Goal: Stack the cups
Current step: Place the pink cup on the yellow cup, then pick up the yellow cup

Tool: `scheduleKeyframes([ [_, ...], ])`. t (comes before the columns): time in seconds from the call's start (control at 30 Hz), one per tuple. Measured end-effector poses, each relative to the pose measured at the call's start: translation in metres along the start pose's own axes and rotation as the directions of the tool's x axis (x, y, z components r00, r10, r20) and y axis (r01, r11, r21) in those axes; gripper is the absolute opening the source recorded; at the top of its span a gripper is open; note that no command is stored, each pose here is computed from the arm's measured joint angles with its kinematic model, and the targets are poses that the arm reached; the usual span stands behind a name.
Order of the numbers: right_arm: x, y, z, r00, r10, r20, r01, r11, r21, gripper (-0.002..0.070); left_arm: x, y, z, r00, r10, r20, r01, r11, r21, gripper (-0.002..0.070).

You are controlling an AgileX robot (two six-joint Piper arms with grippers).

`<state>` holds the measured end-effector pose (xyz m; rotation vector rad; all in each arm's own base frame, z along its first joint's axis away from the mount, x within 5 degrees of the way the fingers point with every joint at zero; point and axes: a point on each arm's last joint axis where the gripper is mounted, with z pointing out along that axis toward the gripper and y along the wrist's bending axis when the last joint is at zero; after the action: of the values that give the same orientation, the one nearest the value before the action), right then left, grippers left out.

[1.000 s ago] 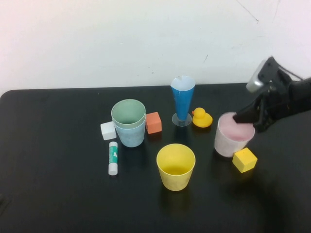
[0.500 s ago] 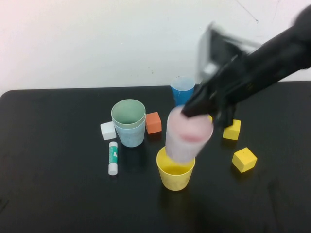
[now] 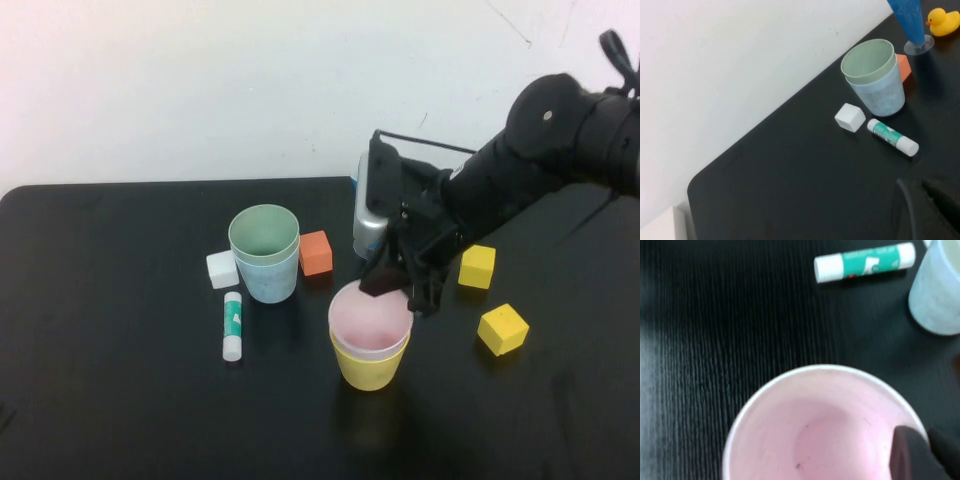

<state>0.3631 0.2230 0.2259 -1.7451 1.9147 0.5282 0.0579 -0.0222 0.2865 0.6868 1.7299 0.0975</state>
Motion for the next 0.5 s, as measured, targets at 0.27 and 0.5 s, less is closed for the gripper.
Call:
scheduleKeyframes([
  [0.27, 0.015, -0.006, 0.031, 0.999, 0.039, -0.034, -0.04, 0.999, -0.025, 0.0274, 0.009, -0.003, 0.006, 1.0, -0.008, -0.006, 0.008, 1.0, -0.01, 0.0001],
  [0.5, 0.015, -0.012, 0.041, 0.998, 0.068, -0.011, -0.068, 0.997, -0.039, 0.0094, 0.009, -0.002, 0.007, 1.0, -0.009, 0.003, 0.009, 1.0, -0.018, 0.0001],
])
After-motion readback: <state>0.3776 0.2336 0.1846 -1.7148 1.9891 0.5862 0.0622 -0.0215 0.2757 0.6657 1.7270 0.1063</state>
